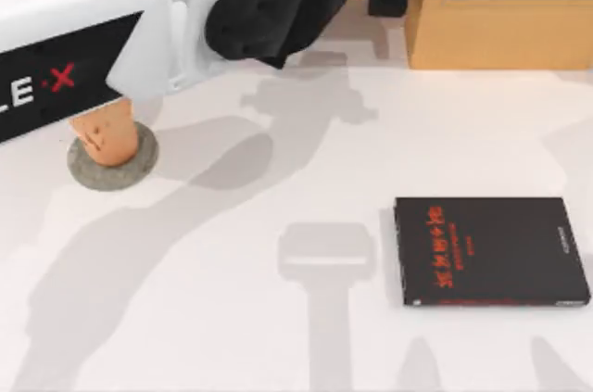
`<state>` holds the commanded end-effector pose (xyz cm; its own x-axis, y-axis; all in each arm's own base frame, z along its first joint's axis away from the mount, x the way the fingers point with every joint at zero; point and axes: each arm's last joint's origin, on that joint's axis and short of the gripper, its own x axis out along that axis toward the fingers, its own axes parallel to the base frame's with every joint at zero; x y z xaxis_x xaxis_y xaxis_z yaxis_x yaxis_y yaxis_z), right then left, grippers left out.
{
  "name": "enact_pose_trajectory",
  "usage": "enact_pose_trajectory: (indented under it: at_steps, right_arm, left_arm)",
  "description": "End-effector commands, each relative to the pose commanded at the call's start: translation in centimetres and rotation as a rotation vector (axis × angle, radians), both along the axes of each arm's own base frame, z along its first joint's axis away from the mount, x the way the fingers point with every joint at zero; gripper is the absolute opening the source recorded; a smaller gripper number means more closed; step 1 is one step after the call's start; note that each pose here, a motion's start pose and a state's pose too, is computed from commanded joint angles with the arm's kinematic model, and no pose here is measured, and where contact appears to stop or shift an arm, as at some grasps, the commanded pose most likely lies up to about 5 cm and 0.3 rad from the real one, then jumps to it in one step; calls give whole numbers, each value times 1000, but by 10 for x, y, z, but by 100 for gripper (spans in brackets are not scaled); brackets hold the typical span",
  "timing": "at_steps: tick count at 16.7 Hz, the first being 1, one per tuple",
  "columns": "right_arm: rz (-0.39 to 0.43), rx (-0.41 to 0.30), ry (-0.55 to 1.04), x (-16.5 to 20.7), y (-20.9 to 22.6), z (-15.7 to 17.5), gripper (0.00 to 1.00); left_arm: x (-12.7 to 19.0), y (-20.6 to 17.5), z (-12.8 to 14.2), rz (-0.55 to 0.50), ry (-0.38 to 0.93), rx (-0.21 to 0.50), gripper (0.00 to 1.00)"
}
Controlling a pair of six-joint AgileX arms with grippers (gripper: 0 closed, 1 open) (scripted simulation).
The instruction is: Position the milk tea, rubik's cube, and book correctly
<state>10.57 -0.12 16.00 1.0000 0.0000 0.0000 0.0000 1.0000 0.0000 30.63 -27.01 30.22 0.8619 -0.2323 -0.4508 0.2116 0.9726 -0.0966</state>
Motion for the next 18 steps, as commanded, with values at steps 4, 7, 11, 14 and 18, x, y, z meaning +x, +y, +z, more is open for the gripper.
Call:
enact_pose_trajectory:
  at_steps: [4, 7, 11, 14, 18]
  right_arm:
    - [0, 0, 0, 0, 0, 0, 100]
    - [0, 0, 0, 0, 0, 0, 100]
    - [0, 0, 0, 0, 0, 0, 100]
    - [0, 0, 0, 0, 0, 0, 100]
    - [0, 0, 0, 0, 0, 0, 100]
  left_arm:
    - [37, 15, 63, 127, -351, 34, 0]
    - [47, 26, 90, 208, -470, 39, 0]
    - [47, 27, 93, 217, -481, 39, 0]
    - [46, 32, 101, 213, -497, 30, 0]
    - [66, 60, 138, 222, -580, 4, 0]
